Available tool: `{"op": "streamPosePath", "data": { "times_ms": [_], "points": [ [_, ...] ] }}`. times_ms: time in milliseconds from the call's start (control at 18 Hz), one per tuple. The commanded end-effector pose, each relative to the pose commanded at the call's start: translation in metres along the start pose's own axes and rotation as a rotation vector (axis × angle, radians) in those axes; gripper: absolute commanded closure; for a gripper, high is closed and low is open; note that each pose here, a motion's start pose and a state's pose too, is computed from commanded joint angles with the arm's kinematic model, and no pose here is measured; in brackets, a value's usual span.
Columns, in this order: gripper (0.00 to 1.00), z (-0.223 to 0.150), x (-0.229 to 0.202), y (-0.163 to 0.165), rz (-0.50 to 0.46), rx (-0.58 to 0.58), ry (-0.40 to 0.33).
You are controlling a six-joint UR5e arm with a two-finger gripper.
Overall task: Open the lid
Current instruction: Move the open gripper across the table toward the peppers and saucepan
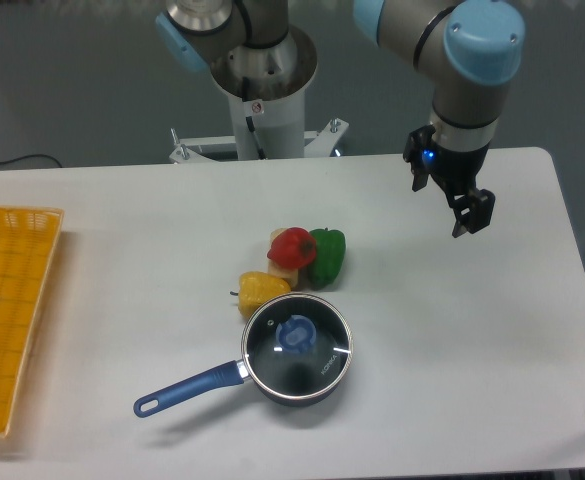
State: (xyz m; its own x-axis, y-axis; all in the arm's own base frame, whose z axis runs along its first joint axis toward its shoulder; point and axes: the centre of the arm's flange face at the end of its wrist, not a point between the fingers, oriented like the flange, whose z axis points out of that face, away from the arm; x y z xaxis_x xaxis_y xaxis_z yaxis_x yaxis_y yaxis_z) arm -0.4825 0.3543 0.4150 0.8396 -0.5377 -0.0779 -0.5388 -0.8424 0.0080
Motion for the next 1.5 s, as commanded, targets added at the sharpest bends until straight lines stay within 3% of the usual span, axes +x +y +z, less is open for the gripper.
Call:
{"op": "streamPosePath", "data": {
  "times_ms": [333,556,833,1111,1500],
  "points": [
    [0.00,0.002,0.002,-0.001,-0.005,-0.001,0.005],
    [0.00,0.004,0.001,-0.008,-0.204,0.009,0.007],
    [0.00,0.006,0.004,-0.025,-0.207,0.014,0.012],
    [0.00,0.018,0.007,-0.029,-0.307,0.038,-0.055],
    [0.00,0.022,0.009,-0.046,-0.350,0.044,-0.053]
  ]
}}
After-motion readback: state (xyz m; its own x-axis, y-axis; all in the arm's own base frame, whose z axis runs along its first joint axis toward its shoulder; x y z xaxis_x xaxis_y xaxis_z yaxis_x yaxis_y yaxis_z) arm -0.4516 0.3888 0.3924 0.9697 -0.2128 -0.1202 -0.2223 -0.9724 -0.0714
